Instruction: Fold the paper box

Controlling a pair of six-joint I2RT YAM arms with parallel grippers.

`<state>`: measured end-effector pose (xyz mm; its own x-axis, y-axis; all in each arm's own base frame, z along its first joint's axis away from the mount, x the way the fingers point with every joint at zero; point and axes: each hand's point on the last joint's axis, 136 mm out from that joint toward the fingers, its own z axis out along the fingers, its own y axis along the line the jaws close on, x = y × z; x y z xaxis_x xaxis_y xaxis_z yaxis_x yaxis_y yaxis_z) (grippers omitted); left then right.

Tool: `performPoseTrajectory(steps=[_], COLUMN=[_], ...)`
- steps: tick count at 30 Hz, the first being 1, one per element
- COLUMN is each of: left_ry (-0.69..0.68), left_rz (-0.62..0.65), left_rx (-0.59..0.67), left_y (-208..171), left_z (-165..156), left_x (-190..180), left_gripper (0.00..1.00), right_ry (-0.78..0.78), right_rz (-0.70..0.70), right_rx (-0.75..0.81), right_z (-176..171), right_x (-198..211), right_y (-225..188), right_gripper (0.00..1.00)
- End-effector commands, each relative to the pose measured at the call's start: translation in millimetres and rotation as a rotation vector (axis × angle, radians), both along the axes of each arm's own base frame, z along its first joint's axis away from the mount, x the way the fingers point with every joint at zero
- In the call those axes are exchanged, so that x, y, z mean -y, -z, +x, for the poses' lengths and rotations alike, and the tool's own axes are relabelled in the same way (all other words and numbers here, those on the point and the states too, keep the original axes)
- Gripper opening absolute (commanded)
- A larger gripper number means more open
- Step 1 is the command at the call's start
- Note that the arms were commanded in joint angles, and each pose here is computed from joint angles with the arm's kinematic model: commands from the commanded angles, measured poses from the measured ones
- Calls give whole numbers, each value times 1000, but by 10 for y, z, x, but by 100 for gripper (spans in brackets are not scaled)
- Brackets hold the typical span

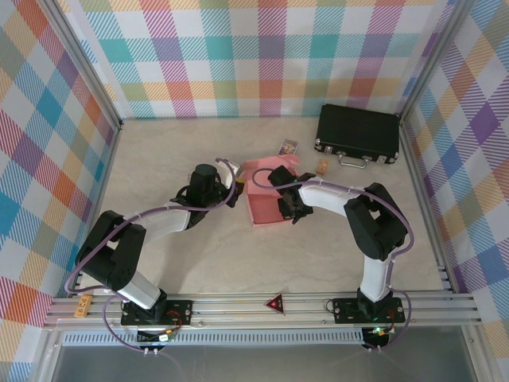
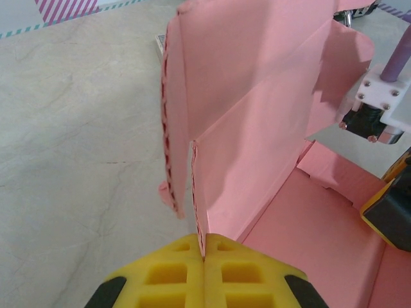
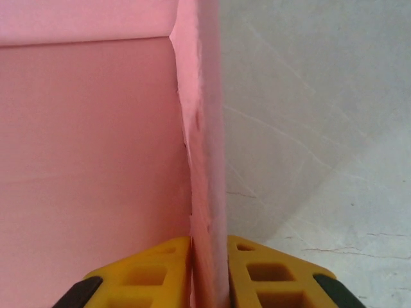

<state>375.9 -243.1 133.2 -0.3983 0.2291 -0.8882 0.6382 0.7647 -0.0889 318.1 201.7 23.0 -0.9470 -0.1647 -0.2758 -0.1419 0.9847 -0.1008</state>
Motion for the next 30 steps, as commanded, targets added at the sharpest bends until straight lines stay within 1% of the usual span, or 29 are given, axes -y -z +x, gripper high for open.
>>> performPoseTrajectory(steps=[1, 3, 5, 13, 15, 19, 23, 26, 30], left_ry=[36, 36, 33, 33, 33, 19, -7, -28, -72], left_rz=[-1, 0, -1, 1, -2, 1, 6, 11, 11], left_rx=[15, 14, 13, 5, 6, 14, 33, 49, 62], left_y=[-6, -1, -15, -51, -71, -101, -152, -209, -319], left_z=[-12, -7, 2, 26, 32, 40, 43, 28, -26], left_x=[72, 74, 77, 90, 92, 72, 16, -36, -148], left_gripper=[0, 0, 0, 18, 23, 36, 52, 61, 72], right_ry=[9, 11, 17, 25, 29, 31, 37, 39, 41], right_rz=[-9, -3, 12, 112, 134, 156, 151, 149, 155], right_rx=[-3, -4, 5, 32, 34, 40, 54, 62, 73], right_z=[17, 5, 4, 29, 31, 35, 39, 38, 37], right_x=[12, -1, -11, -154, -186, -216, -190, -174, -166], right_y=[-22, -31, -76, -259, -281, -315, -347, -374, -415], right_gripper=[19, 21, 26, 37, 38, 40, 48, 52, 54])
